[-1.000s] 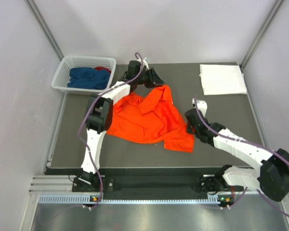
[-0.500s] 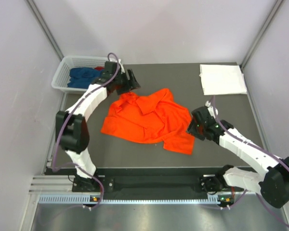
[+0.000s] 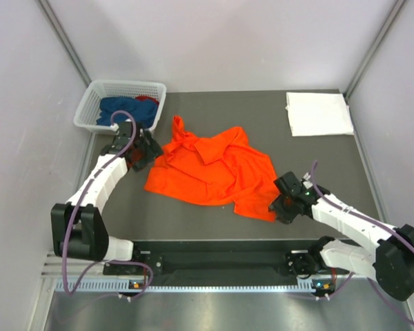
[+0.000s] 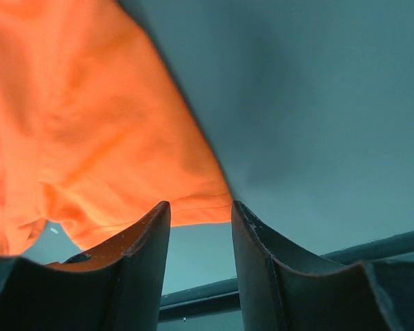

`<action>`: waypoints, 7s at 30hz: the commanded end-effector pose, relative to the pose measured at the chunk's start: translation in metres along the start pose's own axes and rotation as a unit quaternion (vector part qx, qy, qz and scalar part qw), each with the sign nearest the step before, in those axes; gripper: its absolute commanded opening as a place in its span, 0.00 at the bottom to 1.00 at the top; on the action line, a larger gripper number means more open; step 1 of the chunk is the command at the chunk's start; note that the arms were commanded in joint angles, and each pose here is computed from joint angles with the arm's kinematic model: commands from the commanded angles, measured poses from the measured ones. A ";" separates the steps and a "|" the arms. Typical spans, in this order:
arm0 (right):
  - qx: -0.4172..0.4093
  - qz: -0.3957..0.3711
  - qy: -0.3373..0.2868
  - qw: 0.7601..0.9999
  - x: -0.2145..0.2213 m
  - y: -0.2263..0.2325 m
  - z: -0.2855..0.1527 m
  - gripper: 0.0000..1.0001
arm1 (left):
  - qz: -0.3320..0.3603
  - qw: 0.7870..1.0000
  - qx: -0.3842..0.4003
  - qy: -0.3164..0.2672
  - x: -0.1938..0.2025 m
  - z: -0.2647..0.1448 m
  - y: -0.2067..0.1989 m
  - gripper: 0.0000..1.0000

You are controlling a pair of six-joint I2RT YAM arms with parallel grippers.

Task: Fold and stack the t-shirts
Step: Flatten the tshirt out, then fold the tshirt

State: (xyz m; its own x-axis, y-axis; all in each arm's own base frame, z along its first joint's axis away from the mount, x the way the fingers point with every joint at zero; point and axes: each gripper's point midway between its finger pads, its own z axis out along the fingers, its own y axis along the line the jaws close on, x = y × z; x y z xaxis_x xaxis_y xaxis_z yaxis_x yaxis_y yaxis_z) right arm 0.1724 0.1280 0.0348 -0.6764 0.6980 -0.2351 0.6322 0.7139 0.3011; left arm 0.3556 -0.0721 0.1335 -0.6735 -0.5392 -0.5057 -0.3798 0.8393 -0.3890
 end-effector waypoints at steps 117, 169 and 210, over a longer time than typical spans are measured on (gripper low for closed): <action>-0.291 -0.184 -0.591 0.730 -0.221 0.073 -0.530 0.00 | 0.021 0.858 0.421 -0.295 -0.154 -0.361 -0.164 0.00; -0.213 -0.294 -0.341 0.867 -0.328 0.242 -0.065 0.00 | -0.004 0.974 0.208 -0.084 -0.174 0.085 -0.091 0.00; -0.102 -0.146 -0.161 0.971 -0.199 0.053 0.011 0.00 | 0.022 0.993 0.029 0.108 -0.020 0.073 0.029 0.00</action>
State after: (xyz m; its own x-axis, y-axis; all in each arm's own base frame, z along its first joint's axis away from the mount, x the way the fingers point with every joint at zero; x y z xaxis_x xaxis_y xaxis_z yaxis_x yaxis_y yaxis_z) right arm 0.3276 0.0347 0.0645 -0.7436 0.4140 -0.5250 0.2995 0.9083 0.2921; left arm 0.4036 -0.0530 0.0647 -0.8364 -0.4659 -0.2888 -0.3122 0.8379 -0.4476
